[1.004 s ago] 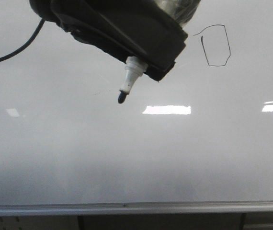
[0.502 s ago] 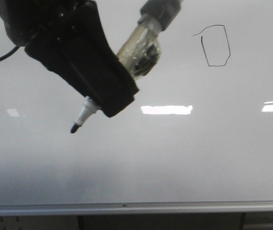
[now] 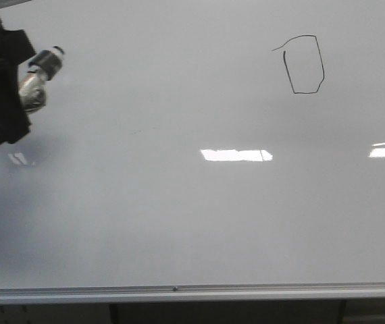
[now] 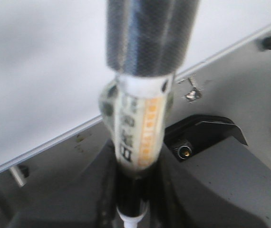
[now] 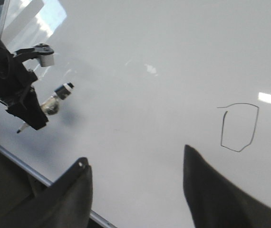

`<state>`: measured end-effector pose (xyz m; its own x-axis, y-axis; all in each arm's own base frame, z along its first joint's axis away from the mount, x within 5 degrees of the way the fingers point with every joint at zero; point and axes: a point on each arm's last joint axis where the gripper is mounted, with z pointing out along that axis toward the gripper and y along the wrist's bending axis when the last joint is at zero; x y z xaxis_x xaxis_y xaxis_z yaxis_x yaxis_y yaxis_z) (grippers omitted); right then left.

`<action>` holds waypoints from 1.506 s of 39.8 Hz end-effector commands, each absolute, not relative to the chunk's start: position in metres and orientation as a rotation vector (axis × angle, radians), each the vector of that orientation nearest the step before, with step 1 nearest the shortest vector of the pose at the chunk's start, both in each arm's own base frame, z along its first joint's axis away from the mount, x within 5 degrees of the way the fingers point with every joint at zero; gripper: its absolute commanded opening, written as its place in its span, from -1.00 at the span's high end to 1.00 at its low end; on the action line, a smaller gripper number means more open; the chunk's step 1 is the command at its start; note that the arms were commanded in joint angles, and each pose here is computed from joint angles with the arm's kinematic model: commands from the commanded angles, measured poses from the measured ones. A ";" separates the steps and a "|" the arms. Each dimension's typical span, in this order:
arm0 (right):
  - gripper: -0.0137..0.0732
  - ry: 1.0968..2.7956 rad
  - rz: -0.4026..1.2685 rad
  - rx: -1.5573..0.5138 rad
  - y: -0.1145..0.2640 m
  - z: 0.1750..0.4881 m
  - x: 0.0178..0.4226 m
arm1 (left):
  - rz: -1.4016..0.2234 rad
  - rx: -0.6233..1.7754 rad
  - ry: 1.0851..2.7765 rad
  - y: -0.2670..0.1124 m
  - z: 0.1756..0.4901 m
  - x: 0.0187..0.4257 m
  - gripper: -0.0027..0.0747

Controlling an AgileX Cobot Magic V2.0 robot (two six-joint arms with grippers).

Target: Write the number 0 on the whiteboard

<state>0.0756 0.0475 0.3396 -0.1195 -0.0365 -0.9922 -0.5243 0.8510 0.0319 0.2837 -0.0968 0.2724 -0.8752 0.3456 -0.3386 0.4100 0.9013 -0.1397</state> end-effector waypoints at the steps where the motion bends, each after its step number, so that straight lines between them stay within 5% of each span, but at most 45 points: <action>1: -0.13 1.550 0.405 -0.338 0.038 0.335 0.065 | -0.181 0.350 2.688 -0.070 0.293 0.291 0.98; 13: 0.85 1.533 0.405 -0.340 0.034 0.302 0.047 | -0.064 0.013 2.522 -0.005 0.301 0.314 0.98; 38: 0.84 1.542 0.407 -0.343 0.035 0.299 0.048 | -0.056 -0.037 2.476 0.003 0.261 0.352 0.98; 60: 0.84 1.542 0.407 -0.343 0.035 0.299 0.048 | -0.091 -0.072 2.457 0.001 0.258 0.356 0.97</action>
